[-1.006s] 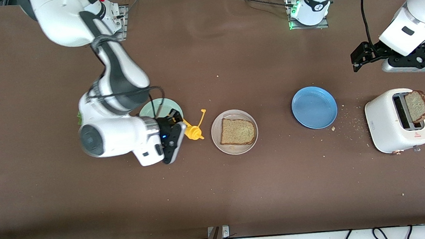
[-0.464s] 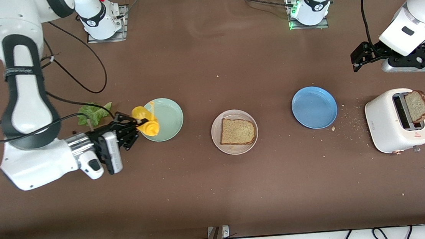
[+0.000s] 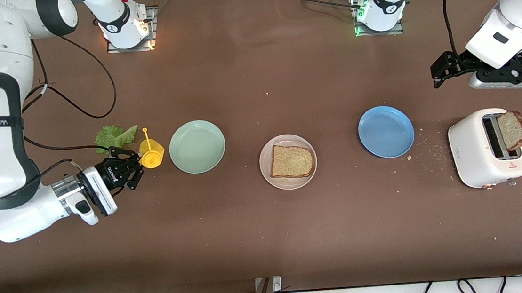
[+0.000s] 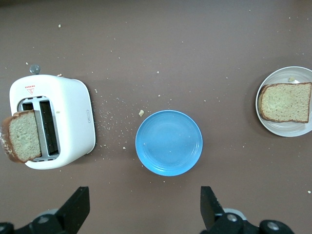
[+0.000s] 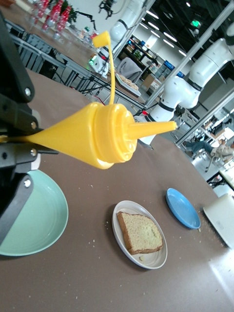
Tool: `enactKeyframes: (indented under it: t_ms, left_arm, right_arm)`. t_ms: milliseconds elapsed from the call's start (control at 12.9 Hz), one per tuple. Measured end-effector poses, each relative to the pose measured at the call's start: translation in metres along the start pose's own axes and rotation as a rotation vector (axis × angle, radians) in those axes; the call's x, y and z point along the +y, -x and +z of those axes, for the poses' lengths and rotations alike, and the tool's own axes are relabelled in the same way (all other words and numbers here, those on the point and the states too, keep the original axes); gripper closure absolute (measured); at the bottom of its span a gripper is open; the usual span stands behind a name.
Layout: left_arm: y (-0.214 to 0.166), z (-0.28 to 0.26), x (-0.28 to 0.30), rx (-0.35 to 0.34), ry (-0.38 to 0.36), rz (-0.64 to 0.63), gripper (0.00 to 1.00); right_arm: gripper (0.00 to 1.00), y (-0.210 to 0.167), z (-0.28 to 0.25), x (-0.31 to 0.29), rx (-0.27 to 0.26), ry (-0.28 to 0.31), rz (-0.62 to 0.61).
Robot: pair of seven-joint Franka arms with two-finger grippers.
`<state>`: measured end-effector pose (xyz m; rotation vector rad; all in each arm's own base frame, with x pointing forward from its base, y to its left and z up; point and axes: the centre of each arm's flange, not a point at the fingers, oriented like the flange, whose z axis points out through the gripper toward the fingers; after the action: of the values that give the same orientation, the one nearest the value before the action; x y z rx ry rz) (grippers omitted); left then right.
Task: Make sandwich in beige plate with both arms
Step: 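Carry the yellow bottle back beside the green plate with the right gripper, then set the bottle down and open the right gripper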
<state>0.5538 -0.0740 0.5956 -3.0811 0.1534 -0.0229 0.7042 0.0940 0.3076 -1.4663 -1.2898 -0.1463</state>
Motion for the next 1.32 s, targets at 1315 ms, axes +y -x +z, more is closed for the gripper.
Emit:
enactKeyframes:
  t_ms: [1315]
  left_arm:
    - [0.000,0.000,0.001,0.000,0.000,0.002,0.00]
  right_arm:
    - [0.96,0.170,0.042,0.039,0.061,-0.021,-0.559]
